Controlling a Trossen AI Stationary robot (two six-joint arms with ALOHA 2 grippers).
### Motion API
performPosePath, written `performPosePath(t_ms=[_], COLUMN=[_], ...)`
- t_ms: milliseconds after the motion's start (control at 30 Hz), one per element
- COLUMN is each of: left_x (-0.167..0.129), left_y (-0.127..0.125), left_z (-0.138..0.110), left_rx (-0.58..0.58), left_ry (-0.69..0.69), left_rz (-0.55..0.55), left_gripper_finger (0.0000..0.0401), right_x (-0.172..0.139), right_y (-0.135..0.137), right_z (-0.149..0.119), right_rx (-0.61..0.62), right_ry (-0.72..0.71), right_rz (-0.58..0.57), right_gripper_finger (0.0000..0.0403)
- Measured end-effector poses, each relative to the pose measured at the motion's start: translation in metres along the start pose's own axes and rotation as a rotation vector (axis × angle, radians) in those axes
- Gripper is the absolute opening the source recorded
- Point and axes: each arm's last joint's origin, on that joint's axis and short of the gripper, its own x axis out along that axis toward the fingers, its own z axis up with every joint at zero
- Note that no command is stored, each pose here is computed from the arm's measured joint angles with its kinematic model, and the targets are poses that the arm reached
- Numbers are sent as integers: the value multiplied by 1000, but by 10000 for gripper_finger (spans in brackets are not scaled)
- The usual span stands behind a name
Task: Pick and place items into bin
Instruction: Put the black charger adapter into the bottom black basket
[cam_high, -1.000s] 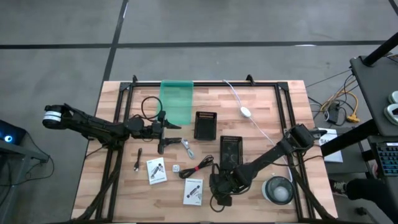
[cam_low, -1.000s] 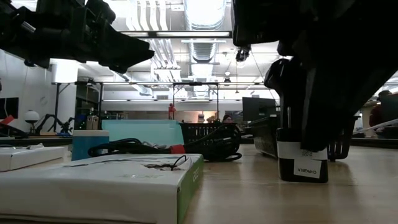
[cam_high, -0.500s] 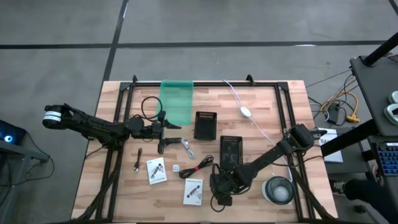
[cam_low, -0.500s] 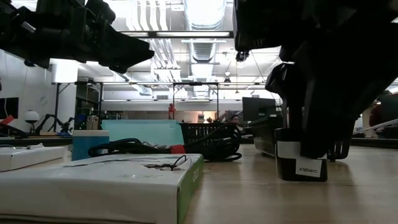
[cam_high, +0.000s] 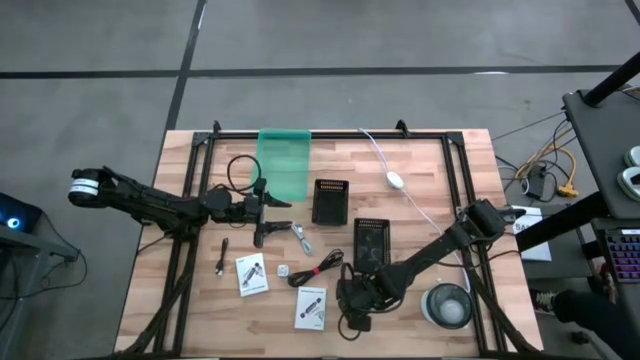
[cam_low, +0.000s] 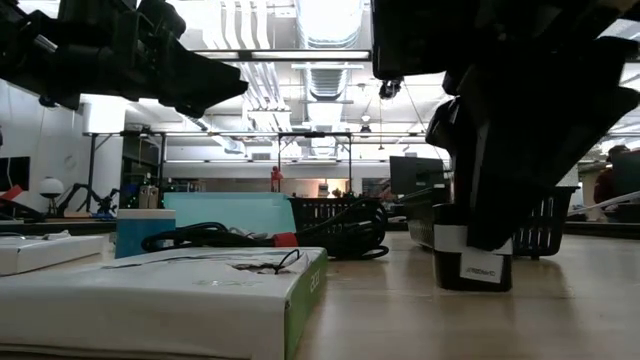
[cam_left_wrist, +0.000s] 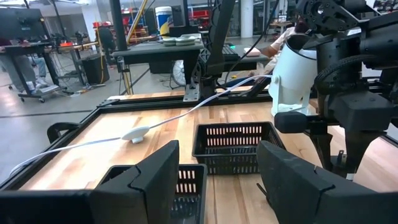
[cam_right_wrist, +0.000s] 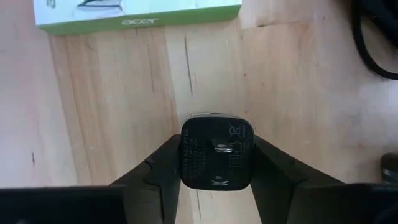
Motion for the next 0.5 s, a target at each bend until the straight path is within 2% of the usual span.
performPosePath(t_ms=[333,500], left_x=[0,0], left_y=[0,0], left_z=[0,0], left_rx=[0,1], left_ry=[-1,-3], left_rz=[0,0], left_gripper_finger=[201,201], right_x=[-12,-26], right_y=[2,2], right_z=[14,21], right_rx=[75,65], right_ry=[-139,-224], right_rz=[-99,-152], right_gripper_finger=[136,136])
